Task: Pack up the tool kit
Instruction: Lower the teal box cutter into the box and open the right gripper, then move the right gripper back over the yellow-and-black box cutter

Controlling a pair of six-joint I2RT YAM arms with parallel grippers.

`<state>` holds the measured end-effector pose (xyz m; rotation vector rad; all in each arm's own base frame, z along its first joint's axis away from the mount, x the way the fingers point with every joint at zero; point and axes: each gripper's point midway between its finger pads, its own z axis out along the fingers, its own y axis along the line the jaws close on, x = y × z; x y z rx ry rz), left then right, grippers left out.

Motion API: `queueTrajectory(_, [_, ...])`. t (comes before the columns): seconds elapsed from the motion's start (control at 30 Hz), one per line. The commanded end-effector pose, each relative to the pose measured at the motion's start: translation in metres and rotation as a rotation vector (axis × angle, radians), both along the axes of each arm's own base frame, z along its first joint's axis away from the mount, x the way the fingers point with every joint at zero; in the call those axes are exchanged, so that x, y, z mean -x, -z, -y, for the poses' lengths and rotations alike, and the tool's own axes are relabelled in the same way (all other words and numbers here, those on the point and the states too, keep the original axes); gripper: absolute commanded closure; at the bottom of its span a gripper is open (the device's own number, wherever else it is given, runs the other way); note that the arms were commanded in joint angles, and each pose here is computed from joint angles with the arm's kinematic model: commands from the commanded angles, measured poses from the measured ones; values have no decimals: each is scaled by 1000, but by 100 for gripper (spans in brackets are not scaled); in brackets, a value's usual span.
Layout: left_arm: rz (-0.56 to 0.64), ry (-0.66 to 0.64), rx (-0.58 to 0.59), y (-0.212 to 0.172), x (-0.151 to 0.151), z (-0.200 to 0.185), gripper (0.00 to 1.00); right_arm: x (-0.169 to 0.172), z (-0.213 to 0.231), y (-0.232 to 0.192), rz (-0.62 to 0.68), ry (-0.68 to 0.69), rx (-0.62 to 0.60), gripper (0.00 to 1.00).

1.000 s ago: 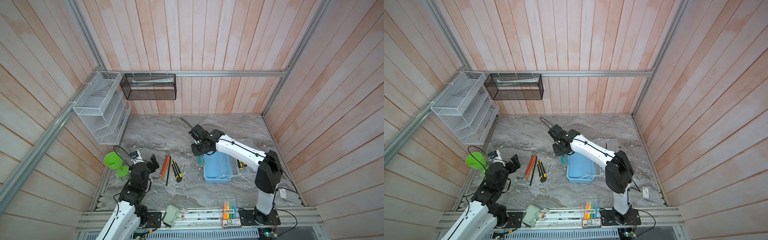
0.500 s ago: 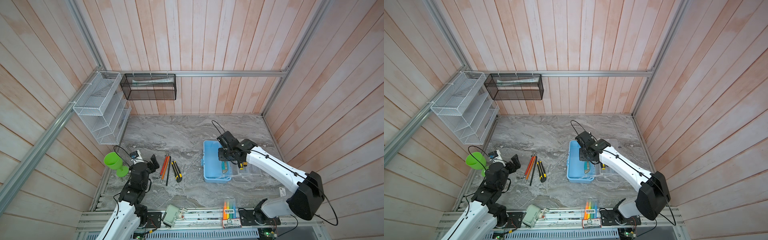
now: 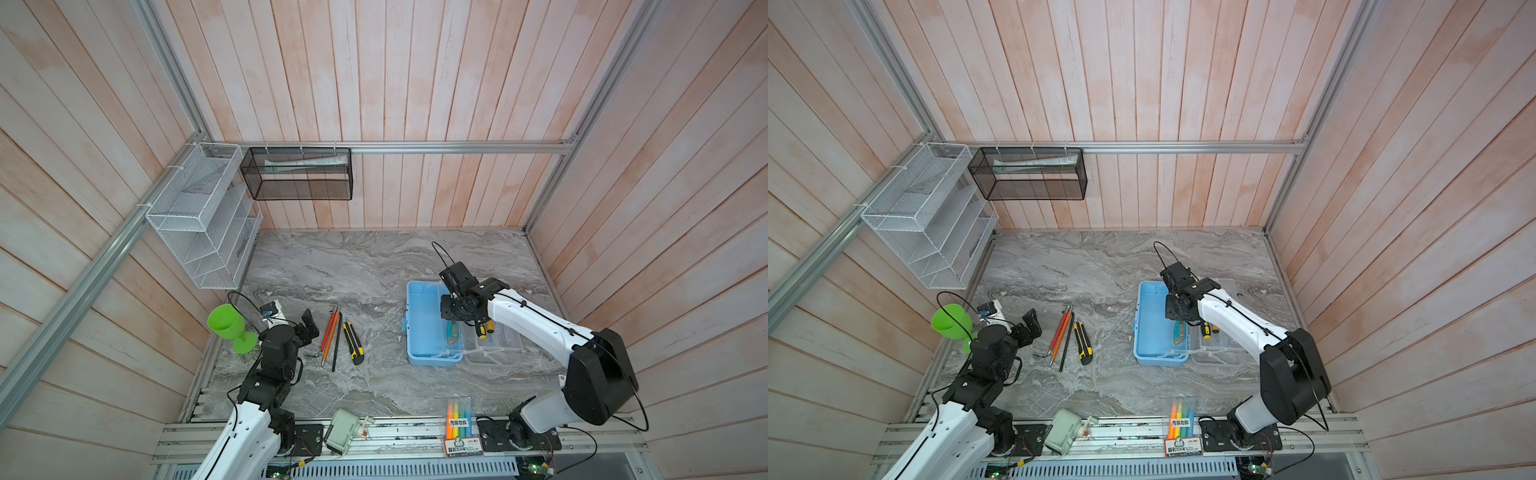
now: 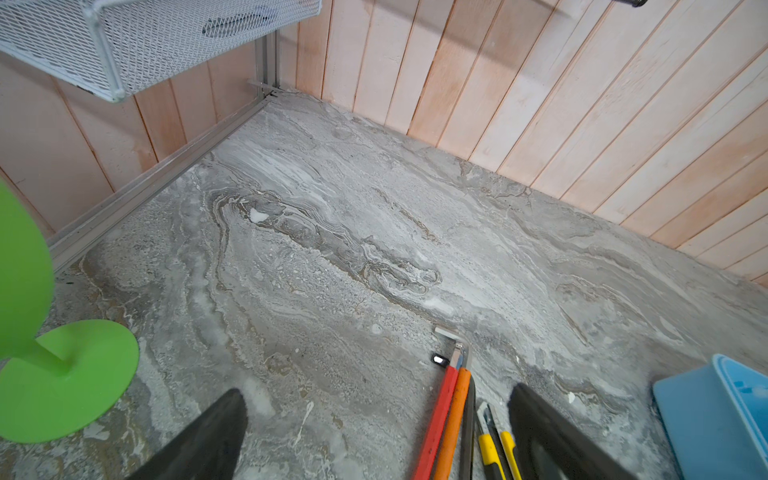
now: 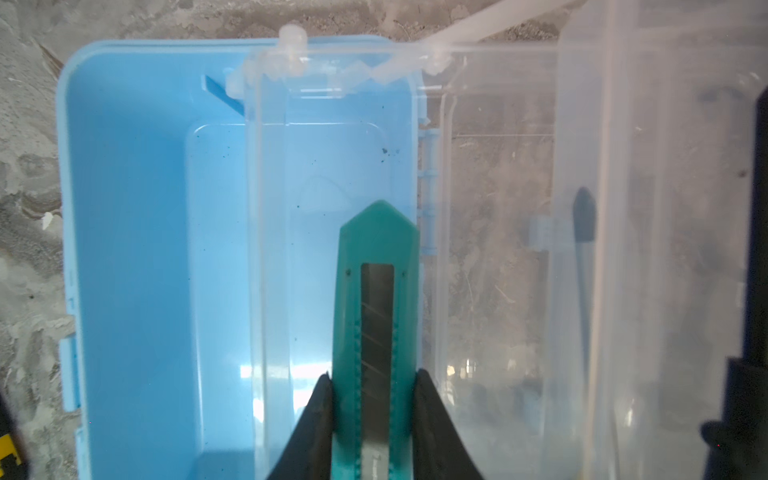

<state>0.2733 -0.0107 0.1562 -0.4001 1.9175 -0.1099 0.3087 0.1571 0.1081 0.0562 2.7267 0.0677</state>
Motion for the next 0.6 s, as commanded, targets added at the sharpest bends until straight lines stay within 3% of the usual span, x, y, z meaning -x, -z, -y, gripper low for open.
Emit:
queueTrajectory(0.0, [5,1,-6,0,-1,-1,0,-11,-9,-8,27,-24,-27,76])
queueTrajectory(0.03, [4,0,-6,1,-1,-1,0,-11,-10,-8,20,-29,-26,69])
queueTrajectory(0.23, [3,-1,-7,1,0,-1,0,-12,-7,-9,-5,-51,16,58])
queueTrajectory(0.37, [3,0,-7,1,-1,-1,0,-15,-7,-28,2,-62,53,55])
queueTrajectory(0.43, [4,-1,-7,0,-1,-1,0,-16,-22,-47,49,-96,51,53])
queueTrajectory(0.57, [3,-1,-5,1,-1,-1,0,-3,-92,-69,111,-258,-75,50])
